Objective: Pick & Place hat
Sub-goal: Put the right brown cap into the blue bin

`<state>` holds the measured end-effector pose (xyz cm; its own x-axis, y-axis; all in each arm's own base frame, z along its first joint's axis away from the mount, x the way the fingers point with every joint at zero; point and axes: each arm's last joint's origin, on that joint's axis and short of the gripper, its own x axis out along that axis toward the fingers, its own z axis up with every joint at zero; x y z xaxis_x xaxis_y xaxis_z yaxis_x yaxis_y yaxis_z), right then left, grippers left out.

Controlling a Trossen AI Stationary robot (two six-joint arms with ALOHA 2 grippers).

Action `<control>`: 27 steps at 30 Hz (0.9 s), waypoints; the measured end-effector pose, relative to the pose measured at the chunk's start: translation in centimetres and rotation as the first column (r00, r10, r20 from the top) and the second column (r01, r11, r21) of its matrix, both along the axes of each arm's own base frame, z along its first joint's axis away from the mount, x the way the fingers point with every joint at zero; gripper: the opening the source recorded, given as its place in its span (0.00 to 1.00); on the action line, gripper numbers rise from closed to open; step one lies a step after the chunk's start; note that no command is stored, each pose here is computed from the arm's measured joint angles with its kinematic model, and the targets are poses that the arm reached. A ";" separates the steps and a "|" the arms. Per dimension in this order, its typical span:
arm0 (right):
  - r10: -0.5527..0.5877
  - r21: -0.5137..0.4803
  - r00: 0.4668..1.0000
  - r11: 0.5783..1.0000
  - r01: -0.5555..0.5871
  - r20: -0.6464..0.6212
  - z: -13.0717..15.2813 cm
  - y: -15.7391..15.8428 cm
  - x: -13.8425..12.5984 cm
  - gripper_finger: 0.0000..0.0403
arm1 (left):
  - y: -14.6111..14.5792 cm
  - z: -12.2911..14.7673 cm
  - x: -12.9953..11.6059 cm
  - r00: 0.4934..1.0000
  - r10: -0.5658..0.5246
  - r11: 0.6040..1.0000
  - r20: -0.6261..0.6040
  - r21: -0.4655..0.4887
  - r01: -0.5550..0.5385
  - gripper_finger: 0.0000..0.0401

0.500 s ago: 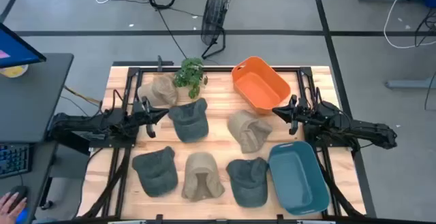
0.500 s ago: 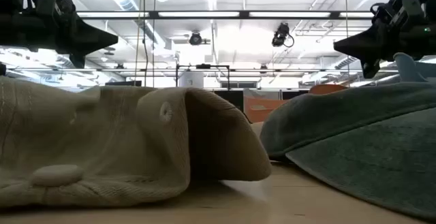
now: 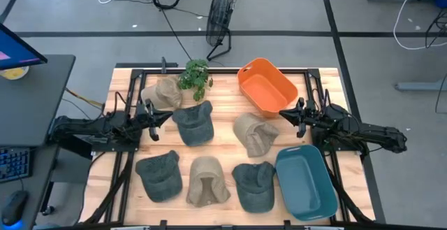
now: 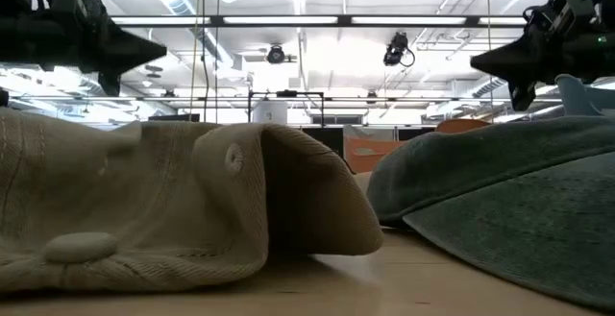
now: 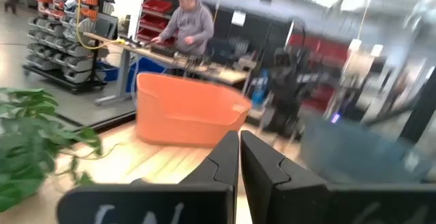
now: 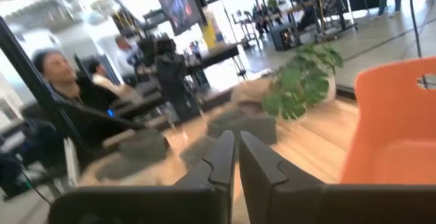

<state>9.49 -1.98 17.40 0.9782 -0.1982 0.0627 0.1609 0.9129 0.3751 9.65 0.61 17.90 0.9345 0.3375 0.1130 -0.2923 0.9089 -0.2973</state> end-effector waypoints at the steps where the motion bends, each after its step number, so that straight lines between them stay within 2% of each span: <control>1: 0.002 0.003 0.999 1.000 -0.002 0.034 0.3 0.0 0.0 0.07 | 0.0 0.4 -0.1 1.000 -0.001 1.000 0.013 -0.019 0.001 0.05; 5: 0.013 -0.016 0.993 1.000 -0.011 0.120 2.4 0.1 -0.5 0.07 | 0.0 3.4 -0.7 0.998 -0.004 1.000 0.056 -0.025 0.005 0.05; 11: 0.007 -0.093 0.996 0.996 0.001 0.086 7.9 0.4 -1.8 0.07 | 0.0 8.7 -1.0 0.999 -0.005 1.000 -0.040 -0.022 0.004 0.05; 16: 0.035 -0.158 0.999 0.987 -0.041 -0.041 12.9 0.5 -1.8 0.07 | 0.0 13.2 -0.7 0.990 -0.005 1.000 -0.143 -0.019 0.003 0.05; 21: 0.049 -0.182 0.975 0.979 -0.089 -0.215 16.7 0.1 0.2 0.07 | 0.0 15.8 0.4 0.957 -0.007 0.999 -0.290 -0.034 -0.003 0.06; 24: 0.049 -0.198 0.946 0.973 -0.118 -0.320 18.3 -0.2 1.9 0.08 | -0.1 16.9 1.4 0.932 -0.006 1.000 -0.363 -0.031 -0.006 0.10; 27: 0.052 -0.204 0.908 0.967 -0.149 -0.415 19.4 -0.6 3.5 0.12 | -0.1 17.6 2.5 0.911 -0.003 1.000 -0.413 -0.022 -0.006 0.19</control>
